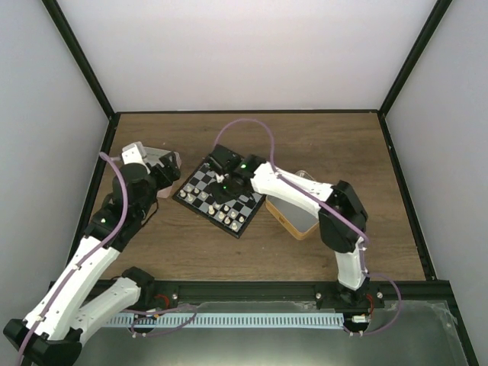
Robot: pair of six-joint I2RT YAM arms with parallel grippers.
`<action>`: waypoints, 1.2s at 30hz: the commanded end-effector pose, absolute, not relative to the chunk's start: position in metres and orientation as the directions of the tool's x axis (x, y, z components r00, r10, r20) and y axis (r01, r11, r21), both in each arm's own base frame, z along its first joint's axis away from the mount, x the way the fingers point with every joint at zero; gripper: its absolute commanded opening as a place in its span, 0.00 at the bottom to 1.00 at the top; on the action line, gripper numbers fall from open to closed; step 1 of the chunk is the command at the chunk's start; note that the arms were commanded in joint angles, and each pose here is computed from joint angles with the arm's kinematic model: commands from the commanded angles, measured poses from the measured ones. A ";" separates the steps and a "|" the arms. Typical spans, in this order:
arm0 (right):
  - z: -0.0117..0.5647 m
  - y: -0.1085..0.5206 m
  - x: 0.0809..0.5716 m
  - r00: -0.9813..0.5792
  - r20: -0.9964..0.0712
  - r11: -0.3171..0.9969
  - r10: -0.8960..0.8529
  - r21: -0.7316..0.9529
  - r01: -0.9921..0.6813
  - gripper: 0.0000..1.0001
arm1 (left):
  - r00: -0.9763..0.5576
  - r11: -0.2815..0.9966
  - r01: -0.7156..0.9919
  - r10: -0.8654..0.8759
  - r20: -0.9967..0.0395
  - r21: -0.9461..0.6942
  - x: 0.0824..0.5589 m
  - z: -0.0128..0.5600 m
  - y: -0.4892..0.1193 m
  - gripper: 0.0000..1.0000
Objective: Set up the chess pieces on the board
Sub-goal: Place the chess piece on the chessboard.
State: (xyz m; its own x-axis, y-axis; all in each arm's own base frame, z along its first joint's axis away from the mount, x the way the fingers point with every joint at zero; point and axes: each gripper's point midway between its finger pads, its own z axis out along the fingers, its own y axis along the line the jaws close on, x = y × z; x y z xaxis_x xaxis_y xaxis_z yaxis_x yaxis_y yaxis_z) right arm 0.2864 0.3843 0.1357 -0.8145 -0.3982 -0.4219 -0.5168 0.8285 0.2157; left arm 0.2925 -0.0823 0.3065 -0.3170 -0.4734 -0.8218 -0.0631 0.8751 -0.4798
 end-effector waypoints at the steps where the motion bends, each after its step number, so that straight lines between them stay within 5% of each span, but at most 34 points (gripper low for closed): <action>1: 0.144 0.403 0.280 -0.768 -0.424 0.794 -0.480 0.162 -0.585 0.03 | -0.226 0.888 -0.119 -0.461 -0.858 -0.445 0.282 0.327 -0.057 0.89; 11: 0.124 0.444 0.283 -0.728 -0.391 0.759 -0.563 0.104 -0.643 0.05 | -0.103 0.875 -0.170 -0.473 -0.875 -0.453 0.262 0.349 -0.029 0.89; 36: 0.083 0.447 0.289 -0.654 -0.309 0.689 -0.690 -0.005 -0.725 0.13 | -0.126 0.862 -0.162 -0.502 -0.856 -0.481 0.261 0.339 -0.032 0.90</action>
